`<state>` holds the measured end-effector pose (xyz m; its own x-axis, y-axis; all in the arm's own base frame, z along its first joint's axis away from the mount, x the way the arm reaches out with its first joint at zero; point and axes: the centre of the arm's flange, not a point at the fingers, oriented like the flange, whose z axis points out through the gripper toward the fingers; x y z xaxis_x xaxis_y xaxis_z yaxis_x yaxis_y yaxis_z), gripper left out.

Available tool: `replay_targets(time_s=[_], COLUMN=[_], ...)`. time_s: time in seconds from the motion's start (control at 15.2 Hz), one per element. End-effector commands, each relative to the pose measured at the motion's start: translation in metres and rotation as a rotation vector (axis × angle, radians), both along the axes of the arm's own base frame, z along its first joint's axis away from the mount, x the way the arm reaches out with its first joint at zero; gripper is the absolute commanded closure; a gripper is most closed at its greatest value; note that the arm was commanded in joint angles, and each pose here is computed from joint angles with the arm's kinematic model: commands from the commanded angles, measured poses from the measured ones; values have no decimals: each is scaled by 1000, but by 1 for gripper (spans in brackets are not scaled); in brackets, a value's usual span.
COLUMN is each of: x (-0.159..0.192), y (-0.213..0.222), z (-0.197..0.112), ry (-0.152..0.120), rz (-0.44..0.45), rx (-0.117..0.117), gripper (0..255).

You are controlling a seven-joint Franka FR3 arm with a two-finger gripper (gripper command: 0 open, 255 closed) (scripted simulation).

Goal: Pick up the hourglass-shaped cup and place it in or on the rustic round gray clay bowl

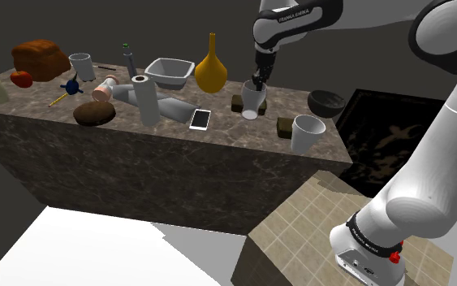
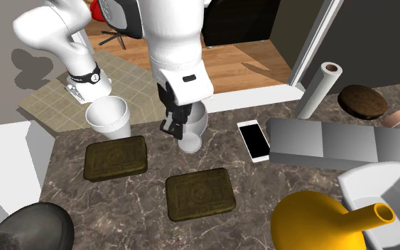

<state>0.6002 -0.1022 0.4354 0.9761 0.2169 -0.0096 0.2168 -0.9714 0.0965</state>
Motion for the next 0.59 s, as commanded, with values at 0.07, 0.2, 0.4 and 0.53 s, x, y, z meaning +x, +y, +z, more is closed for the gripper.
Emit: replay_targets(time_s=[0.07, 0.2, 0.4, 0.53], x=[0, 0, 0, 0], y=[0, 0, 0, 0], z=[17, 27, 43, 54], ry=[0, 0, 0, 0], rz=[0, 0, 0, 0], rx=[0, 0, 0, 0], gripper=[255, 255, 255, 255])
